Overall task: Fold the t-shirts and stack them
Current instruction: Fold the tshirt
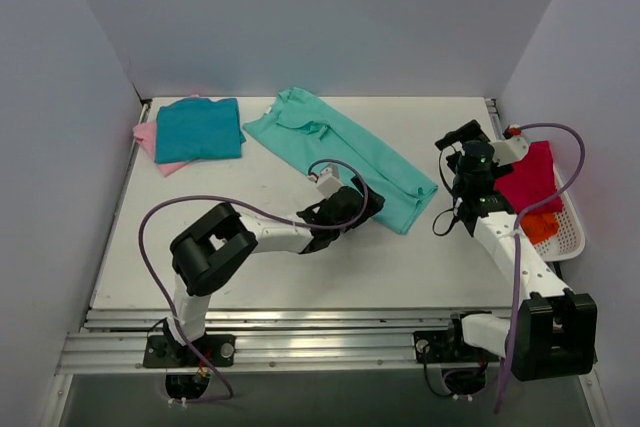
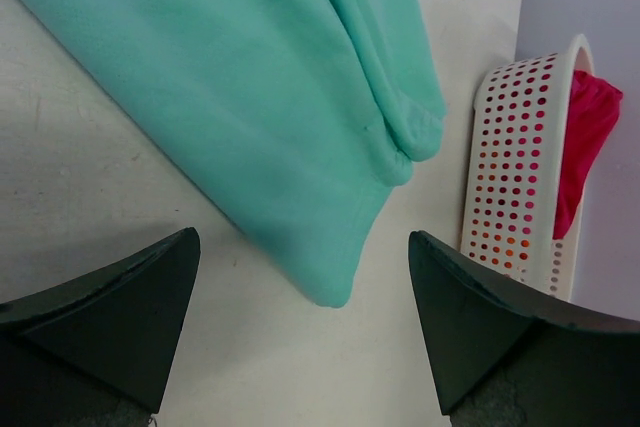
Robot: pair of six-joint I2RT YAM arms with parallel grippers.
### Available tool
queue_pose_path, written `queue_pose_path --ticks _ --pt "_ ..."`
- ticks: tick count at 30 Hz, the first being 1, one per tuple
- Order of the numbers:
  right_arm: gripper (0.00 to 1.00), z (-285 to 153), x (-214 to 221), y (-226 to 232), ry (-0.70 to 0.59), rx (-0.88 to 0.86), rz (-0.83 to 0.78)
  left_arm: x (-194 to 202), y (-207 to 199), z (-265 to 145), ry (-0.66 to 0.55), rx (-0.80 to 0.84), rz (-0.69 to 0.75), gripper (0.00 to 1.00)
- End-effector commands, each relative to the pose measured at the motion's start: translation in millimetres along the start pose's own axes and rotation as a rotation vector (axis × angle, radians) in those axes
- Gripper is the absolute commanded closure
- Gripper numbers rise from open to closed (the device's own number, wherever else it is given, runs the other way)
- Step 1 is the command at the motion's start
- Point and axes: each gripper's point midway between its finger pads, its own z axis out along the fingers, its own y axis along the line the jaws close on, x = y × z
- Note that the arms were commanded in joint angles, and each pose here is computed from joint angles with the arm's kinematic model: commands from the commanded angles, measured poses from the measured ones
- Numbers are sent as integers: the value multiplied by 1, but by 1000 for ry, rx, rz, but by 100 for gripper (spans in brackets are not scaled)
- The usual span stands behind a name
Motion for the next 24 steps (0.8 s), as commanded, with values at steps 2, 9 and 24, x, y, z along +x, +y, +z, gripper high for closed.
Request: queue_pose_path --ticks 2,9,24 --pt "1 -1 -13 -6 -53 33 -6 13 5 16 40 -31 -14 6" --pt "0 -1 -17 -13 -69 56 -10 25 1 34 61 -23 3 6" --pt "0 4 -16 -23 -72 75 -9 48 0 59 191 63 -4 98"
